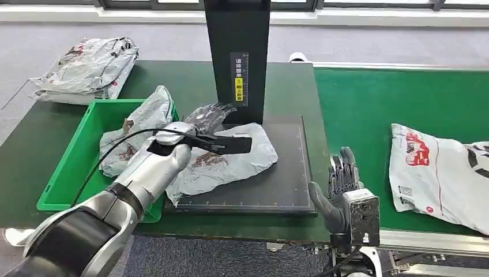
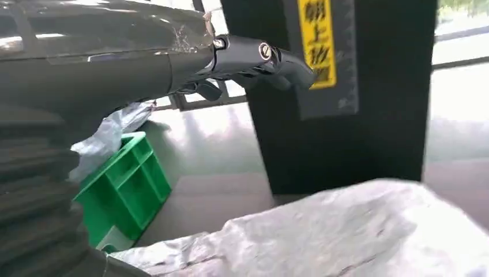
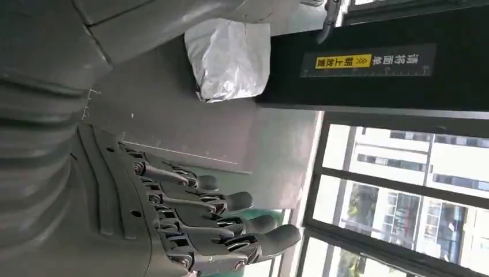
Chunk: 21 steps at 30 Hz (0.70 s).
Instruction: Moved the parcel from conveyor to table for the left to box.
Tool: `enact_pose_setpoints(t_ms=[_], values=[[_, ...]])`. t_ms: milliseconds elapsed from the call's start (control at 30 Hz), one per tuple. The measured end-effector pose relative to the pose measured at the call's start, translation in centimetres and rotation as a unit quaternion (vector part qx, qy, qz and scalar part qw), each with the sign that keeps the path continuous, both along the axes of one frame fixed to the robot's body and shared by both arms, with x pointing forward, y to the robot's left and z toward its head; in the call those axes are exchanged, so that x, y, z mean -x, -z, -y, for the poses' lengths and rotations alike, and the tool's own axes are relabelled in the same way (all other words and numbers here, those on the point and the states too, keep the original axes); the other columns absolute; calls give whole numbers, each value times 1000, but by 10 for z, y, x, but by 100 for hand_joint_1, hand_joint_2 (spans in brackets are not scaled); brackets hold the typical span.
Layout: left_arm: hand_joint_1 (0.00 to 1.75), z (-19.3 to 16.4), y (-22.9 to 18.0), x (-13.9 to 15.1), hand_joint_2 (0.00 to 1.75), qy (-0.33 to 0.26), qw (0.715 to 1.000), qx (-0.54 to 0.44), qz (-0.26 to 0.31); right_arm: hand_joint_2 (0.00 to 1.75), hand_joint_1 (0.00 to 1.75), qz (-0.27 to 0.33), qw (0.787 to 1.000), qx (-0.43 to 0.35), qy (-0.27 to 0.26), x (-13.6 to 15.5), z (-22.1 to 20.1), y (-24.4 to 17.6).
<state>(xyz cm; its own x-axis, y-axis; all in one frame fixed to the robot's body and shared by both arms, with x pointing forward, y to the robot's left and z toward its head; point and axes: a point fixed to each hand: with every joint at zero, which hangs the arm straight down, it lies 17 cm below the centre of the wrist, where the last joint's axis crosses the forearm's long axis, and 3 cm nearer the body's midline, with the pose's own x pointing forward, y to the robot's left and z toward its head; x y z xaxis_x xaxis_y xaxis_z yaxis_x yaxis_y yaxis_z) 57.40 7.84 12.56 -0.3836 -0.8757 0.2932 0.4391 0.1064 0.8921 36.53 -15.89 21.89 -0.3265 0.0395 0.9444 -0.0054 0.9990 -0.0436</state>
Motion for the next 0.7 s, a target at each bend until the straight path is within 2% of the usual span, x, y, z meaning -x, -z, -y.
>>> enact_pose_setpoints(t_ms=[133,233,267,300,333,367,500,567,633,700], values=[[0,-12,14,3,175,2,1000,-16,-20,175,0,-3,1000,2,-9,-1,-4,2],[12,-24,25,6,175,6,999,-31,-34,175,0,-5,1000,5,-15,-3,-8,3],[30,-27,29,8,175,9,999,-34,-41,175,0,-5,1000,5,-18,-3,-9,3],[56,-30,34,11,175,16,998,-38,-52,175,0,-6,1000,6,-21,-4,-10,3],[155,-32,38,14,175,22,997,-37,-64,175,0,-7,1000,7,-24,-4,-12,4],[161,-34,43,20,175,33,996,-33,-81,175,0,-9,1000,8,-28,-4,-14,5],[161,-46,60,38,175,63,990,-13,-129,175,0,-18,999,10,-44,-5,-21,13],[162,-56,66,40,175,61,989,-14,-137,175,0,-20,999,10,-47,-5,-23,16],[175,-62,69,41,175,58,988,-16,-141,175,0,-21,999,10,-48,-6,-23,17],[175,-64,72,44,175,60,987,-13,-150,175,0,-21,998,10,-51,-7,-24,17]])
